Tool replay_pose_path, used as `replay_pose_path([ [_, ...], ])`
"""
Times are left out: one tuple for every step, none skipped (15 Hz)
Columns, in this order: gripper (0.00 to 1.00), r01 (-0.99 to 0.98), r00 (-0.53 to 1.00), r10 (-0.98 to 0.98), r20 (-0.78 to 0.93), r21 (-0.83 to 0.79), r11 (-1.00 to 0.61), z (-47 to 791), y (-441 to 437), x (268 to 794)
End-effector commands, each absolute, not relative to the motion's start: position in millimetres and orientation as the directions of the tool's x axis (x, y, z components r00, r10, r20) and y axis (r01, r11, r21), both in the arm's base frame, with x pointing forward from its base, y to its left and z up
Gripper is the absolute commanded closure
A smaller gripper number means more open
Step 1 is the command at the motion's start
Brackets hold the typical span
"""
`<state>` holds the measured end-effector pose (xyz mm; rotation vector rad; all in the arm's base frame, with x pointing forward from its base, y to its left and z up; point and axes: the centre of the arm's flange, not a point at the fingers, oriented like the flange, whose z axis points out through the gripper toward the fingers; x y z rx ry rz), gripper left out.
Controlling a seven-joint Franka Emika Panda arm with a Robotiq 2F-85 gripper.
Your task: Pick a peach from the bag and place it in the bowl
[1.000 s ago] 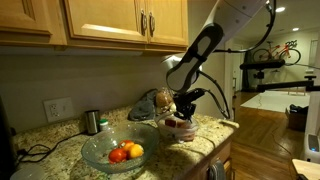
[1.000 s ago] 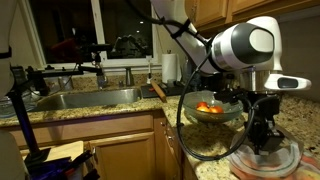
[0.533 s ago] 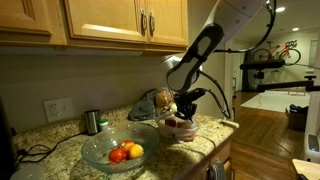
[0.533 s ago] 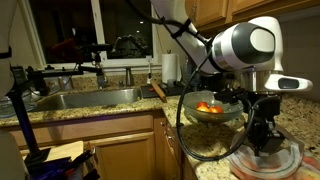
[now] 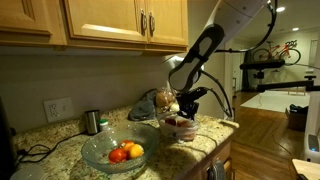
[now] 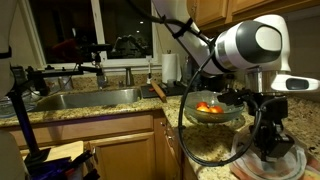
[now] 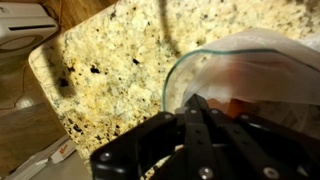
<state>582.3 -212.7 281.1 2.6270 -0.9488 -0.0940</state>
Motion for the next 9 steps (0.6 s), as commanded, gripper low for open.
replay_pose_path([
  [1.0, -0.623, 0.761, -0.642, 0.09, 0.378, -0.685, 283.4, -226.5, 576.1],
  [1.0, -0.621, 0.762, -0.641, 0.091, 0.383, -0.683, 283.3, -228.6, 576.4],
  [1.0, -0.619, 0.763, -0.64, 0.093, 0.387, -0.683, 283.5, -229.6, 576.8],
  [1.0, -0.617, 0.765, -0.638, 0.093, 0.391, -0.683, 283.7, -229.5, 577.1],
  [1.0, -0.614, 0.766, -0.635, 0.094, 0.395, -0.683, 283.7, -229.5, 577.4],
  [1.0, -0.612, 0.768, -0.633, 0.095, 0.398, -0.683, 284.0, -229.2, 577.9],
  [1.0, -0.61, 0.77, -0.631, 0.095, 0.4, -0.684, 284.4, -228.4, 578.6],
  [1.0, -0.608, 0.772, -0.629, 0.098, 0.402, -0.685, 285.0, -227.7, 579.2],
  [1.0, -0.607, 0.773, -0.626, 0.1, 0.4, -0.686, 285.7, -226.9, 580.0],
])
